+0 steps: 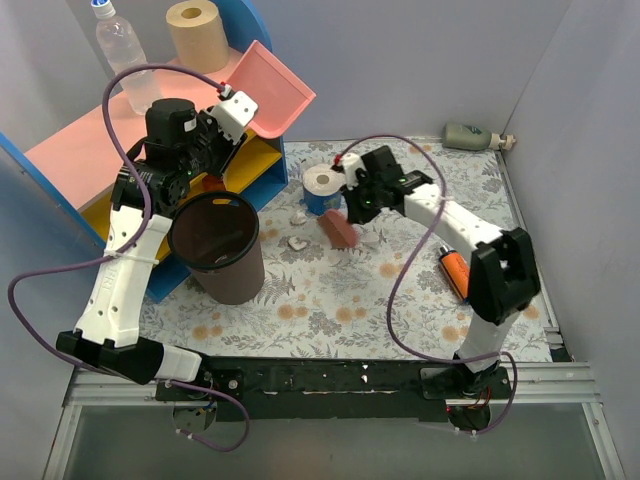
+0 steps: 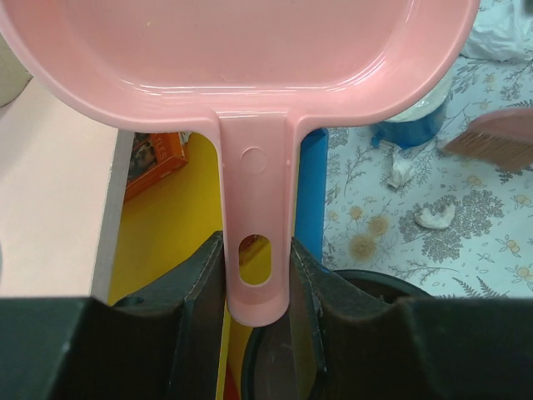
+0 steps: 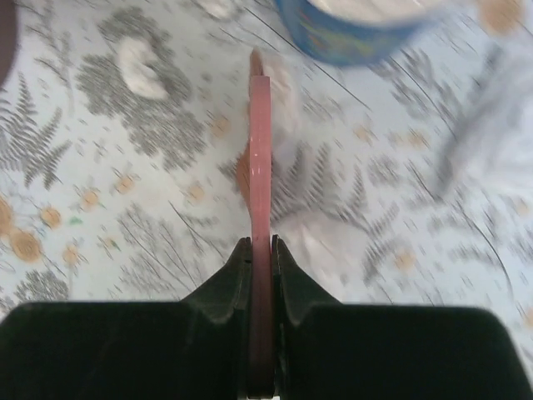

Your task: Sweep away the paper scraps from the table

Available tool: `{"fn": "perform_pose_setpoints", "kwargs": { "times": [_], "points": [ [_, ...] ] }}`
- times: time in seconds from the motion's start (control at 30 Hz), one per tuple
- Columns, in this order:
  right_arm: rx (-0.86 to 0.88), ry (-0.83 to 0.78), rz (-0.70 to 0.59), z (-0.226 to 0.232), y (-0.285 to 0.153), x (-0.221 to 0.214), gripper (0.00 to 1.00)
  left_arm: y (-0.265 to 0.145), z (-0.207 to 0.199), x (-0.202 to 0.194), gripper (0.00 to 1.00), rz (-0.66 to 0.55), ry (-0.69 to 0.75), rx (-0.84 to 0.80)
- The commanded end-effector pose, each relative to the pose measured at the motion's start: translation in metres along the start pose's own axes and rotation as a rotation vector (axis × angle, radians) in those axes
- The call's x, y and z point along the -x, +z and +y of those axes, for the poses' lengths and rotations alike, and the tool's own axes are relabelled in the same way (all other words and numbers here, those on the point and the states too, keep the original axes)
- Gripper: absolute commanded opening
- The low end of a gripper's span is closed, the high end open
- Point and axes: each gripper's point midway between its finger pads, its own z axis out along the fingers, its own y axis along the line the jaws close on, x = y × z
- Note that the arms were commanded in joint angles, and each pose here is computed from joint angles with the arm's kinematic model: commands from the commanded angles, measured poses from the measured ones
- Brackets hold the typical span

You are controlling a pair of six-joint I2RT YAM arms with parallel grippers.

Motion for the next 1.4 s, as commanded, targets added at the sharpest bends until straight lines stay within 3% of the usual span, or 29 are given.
{"fn": "perform_pose_setpoints", "kwargs": {
  "times": [0.0, 0.13, 0.3, 0.47, 0.83, 0.97, 1.1, 1.33, 1.37],
  "points": [
    [-0.091, 0.066, 0.043, -0.039, -0.056, -0.041, 0.01, -0.006, -0.007, 0.017, 0.00, -0.061, -0.019, -0.043],
    [0.041, -0.070, -0.098, -0.009, -0.095, -0.016, 0.01, -0.001, -0.013, 0.016, 0.00, -0.062, -0.033, -0.073],
    [0.175, -0.150, -0.238, 0.029, -0.102, 0.032, 0.01, 0.004, -0.015, 0.017, 0.00, -0.060, -0.052, -0.085],
    [0.169, -0.317, -0.311, 0.054, -0.083, 0.091, 0.01, 0.001, -0.013, 0.016, 0.00, -0.054, -0.052, -0.077],
    [-0.014, -0.291, -0.387, 0.016, -0.008, 0.176, 0.01, -0.010, -0.008, 0.013, 0.00, -0.047, -0.029, -0.040],
    [-0.051, -0.302, -0.373, 0.006, 0.014, 0.178, 0.01, -0.010, -0.008, 0.011, 0.00, -0.041, -0.028, -0.039],
    [-0.023, -0.316, -0.298, 0.009, 0.029, 0.152, 0.01, -0.011, -0.008, 0.011, 0.00, -0.043, -0.028, -0.043],
    [0.032, -0.343, -0.164, 0.024, 0.004, 0.082, 0.01, -0.008, -0.014, 0.012, 0.00, -0.055, -0.031, -0.070],
    [0.044, -0.346, -0.105, 0.025, 0.006, 0.054, 0.01, -0.009, -0.014, 0.013, 0.00, -0.059, -0.035, -0.071]
  ]
}}
